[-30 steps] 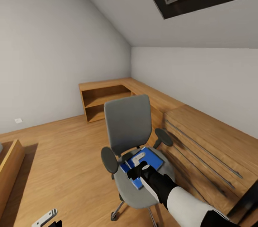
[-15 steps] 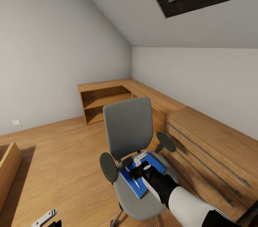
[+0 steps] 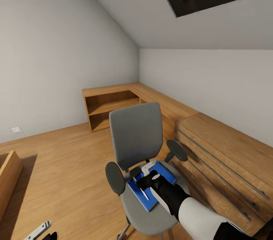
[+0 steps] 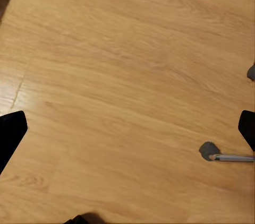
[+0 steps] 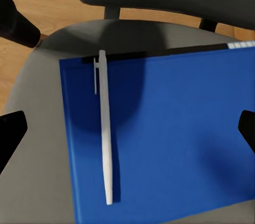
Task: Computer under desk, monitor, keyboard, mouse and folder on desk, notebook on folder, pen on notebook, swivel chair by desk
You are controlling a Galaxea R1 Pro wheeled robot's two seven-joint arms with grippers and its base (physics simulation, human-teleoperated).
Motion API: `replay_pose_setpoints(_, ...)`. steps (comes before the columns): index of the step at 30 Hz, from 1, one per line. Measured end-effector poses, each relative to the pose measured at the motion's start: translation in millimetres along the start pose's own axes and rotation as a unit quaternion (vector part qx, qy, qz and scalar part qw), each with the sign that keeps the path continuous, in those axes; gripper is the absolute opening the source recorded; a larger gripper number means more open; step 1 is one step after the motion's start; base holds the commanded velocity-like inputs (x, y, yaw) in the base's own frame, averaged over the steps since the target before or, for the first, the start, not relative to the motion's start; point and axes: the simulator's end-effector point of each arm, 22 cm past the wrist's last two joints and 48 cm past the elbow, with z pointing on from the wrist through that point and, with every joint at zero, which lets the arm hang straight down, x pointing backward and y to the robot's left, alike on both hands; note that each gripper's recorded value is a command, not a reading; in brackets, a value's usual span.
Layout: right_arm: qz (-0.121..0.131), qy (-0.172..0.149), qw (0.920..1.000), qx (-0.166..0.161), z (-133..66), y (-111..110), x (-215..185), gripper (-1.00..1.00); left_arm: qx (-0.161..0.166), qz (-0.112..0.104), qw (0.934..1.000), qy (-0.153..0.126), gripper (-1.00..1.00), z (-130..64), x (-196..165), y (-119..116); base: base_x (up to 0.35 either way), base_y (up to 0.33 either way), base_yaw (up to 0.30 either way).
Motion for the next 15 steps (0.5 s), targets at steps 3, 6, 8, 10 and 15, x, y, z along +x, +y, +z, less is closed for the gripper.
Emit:
replay_pose_setpoints(3, 0.000, -0.002, 1.0000, -0.001, 3.7, 0, 3, 1.00, -0.004, -0.006, 1.0000, -0.002, 1.00, 4.5, 0, 5, 0.000, 0.000, 0.000)
replay_pose_setpoints(6, 0.001, -0.014, 0.9999, 0.001, 7.8, -7, 6, 1.00, -0.006, -0.008, 1.0000, -0.003, 1.00, 8.7, 3, 7, 0.000, 0.000, 0.000)
replay_pose_setpoints(8, 0.001, -0.023, 0.9997, -0.002, 10.3, -10, 7, 1.00, -0.006, -0.008, 0.9999, -0.003, 1.00, 11.5, 5, 8, 0.000, 0.000, 0.000)
replay_pose_setpoints(10, 0.002, -0.031, 0.9995, -0.006, 13.2, -13, 11, 1.00, -0.006, -0.008, 0.9999, -0.003, 1.00, 14.3, 6, 9, 0.000, 0.000, 0.000)
replay_pose_setpoints(15, 0.002, -0.029, 0.9993, -0.023, 21.4, -11, 28, 1.00, -0.004, -0.008, 1.0000, -0.004, 1.00, 21.3, 11, 9, 0.000, 0.000, 0.000)
